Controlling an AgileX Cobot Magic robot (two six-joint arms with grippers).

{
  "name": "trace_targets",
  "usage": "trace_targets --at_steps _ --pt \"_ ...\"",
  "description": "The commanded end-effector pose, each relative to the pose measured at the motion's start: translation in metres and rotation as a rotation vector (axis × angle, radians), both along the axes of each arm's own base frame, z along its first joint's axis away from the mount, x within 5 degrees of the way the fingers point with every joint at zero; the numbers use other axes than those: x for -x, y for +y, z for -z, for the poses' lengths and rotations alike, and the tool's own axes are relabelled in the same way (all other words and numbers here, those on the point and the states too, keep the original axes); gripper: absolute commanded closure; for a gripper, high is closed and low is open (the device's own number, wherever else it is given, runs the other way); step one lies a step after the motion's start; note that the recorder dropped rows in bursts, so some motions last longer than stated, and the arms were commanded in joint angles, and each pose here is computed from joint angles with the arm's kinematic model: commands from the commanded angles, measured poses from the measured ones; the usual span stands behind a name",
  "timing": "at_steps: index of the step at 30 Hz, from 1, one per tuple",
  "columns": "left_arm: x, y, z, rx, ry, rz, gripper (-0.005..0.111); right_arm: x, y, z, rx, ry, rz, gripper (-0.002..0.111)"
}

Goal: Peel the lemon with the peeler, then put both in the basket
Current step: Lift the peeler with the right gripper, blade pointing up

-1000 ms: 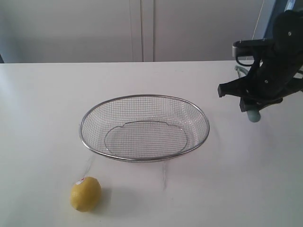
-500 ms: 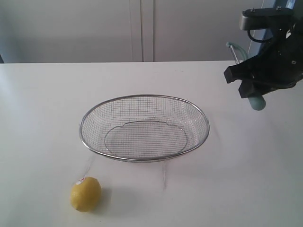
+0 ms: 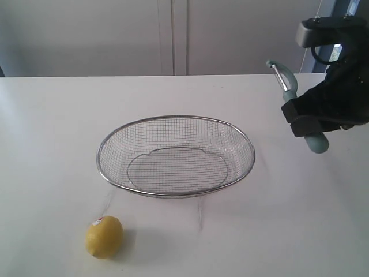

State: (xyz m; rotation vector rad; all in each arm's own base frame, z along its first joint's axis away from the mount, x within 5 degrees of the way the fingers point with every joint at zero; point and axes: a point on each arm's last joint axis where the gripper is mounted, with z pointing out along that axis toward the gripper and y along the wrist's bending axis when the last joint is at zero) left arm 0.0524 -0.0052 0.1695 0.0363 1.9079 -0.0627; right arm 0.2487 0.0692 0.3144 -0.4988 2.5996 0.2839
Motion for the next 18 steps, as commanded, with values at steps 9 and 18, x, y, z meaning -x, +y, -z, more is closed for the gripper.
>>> trace_targets --at_steps 9,18 --pt "0.0 0.0 0.001 -0.005 -0.001 0.001 0.107 0.033 -0.003 -0.007 -0.037 -0.022 -0.046 0.107" --pt "0.0 0.0 0.001 -0.005 -0.001 0.001 0.107 0.06 0.002 -0.014 -0.104 -0.077 -0.19 0.107"
